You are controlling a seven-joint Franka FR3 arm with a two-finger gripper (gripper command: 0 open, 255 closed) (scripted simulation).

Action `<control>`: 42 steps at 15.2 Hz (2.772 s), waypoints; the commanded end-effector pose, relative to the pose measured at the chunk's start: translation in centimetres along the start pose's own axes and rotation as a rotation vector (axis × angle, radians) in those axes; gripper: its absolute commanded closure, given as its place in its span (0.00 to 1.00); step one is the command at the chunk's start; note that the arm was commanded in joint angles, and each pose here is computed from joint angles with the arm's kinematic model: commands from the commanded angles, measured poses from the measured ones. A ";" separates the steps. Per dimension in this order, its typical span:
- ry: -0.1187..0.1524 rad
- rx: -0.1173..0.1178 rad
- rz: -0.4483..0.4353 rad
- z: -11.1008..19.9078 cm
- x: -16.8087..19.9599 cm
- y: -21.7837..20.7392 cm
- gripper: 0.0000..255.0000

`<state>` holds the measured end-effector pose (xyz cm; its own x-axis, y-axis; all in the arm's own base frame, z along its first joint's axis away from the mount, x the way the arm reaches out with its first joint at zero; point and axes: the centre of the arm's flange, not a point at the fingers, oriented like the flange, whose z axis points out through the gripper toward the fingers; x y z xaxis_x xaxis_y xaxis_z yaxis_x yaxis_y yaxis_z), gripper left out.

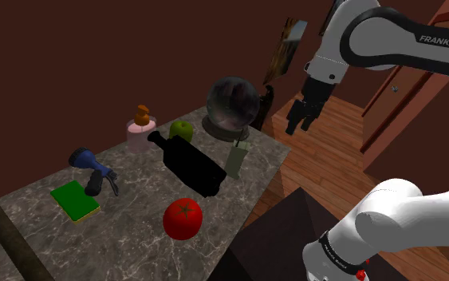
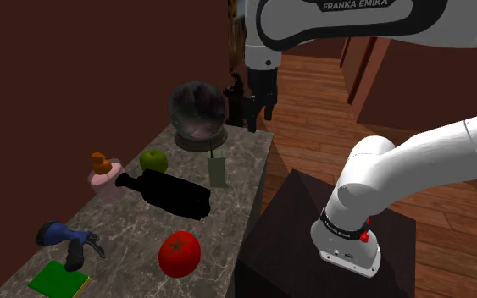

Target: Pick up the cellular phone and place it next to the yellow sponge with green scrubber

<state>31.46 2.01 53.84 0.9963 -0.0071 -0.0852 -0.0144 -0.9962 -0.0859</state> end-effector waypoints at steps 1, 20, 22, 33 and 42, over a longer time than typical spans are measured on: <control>0.000 0.000 0.000 0.0 0.0 0.0 0.00; 0.023 -0.131 -0.210 14.8 14.5 -2.0 0.00; 0.023 -0.131 -0.210 15.8 14.6 -1.9 0.00; 0.023 -0.131 -0.210 17.2 14.6 -1.7 1.00; 0.023 -0.131 -0.210 17.2 14.6 -1.7 1.00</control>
<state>44.61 5.10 35.72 0.9779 0.2015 -0.0561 0.2033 -0.9787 0.0299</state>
